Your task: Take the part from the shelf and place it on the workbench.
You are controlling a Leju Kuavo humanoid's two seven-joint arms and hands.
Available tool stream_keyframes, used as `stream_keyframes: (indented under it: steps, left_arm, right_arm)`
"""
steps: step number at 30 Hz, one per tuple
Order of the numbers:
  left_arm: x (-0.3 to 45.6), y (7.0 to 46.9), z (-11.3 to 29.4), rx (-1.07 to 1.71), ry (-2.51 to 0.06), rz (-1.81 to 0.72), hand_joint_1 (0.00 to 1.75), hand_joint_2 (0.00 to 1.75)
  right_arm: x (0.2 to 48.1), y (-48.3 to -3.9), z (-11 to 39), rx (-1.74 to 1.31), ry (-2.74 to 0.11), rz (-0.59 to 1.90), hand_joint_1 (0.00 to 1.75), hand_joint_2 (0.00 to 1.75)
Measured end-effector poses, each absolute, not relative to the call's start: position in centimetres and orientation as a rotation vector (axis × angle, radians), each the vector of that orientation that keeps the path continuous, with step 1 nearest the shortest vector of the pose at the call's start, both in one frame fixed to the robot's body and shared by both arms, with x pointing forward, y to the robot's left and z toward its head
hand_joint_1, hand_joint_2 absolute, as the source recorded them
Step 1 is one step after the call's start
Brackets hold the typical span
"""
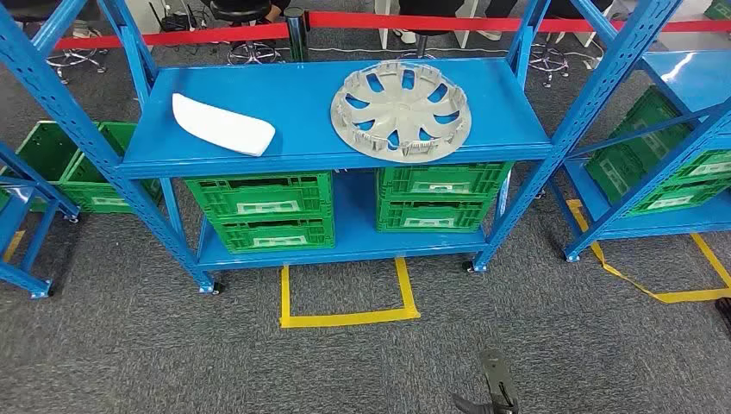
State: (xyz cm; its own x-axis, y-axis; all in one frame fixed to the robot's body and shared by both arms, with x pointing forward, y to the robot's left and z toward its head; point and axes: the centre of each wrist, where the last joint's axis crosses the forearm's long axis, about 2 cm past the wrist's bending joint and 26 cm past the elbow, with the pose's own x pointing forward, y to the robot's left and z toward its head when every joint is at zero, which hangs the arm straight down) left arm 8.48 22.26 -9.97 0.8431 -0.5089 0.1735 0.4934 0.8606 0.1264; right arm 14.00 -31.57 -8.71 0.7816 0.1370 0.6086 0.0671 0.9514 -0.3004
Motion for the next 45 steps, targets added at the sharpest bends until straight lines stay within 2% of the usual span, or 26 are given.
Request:
stream_keyframes:
  steps: [5,8,12,20,29,35,45]
  left_arm:
    - [8.4,22.3,-10.0,0.078,-0.208,-0.517,0.00,1.75]
    - [8.3,22.4,-10.0,0.077,-0.210,-0.507,0.00,1.75]
    - [8.3,22.3,-10.0,0.074,-0.213,-0.502,0.00,1.75]
    - [8.2,22.4,-10.0,0.071,-0.218,-0.494,0.00,1.75]
    - [8.2,22.4,-10.1,0.068,-0.217,-0.495,0.00,1.75]
    - [8.2,22.3,-10.0,0.059,-0.217,-0.515,0.00,1.75]
    - [8.3,22.1,-10.0,0.051,-0.217,-0.529,0.00,1.75]
  right_arm:
    - [15.7,-32.8,-7.5,-0.455,-0.792,0.042,0.00,1.75]
    - [18.4,-34.6,-4.8,-0.586,-0.889,0.093,0.00,1.75]
    - [22.2,-35.2,1.2,-0.645,-1.088,0.136,0.00,1.75]
    - [24.8,-33.7,12.3,-0.614,-1.587,0.236,0.00,1.75]
    - [23.7,-28.7,26.0,-0.730,-2.000,0.606,0.00,1.75]
    - [22.4,-27.0,30.0,-0.938,-1.926,0.870,0.00,1.75]
    - [22.7,-28.5,30.3,-0.964,-1.788,0.985,0.00,1.75]
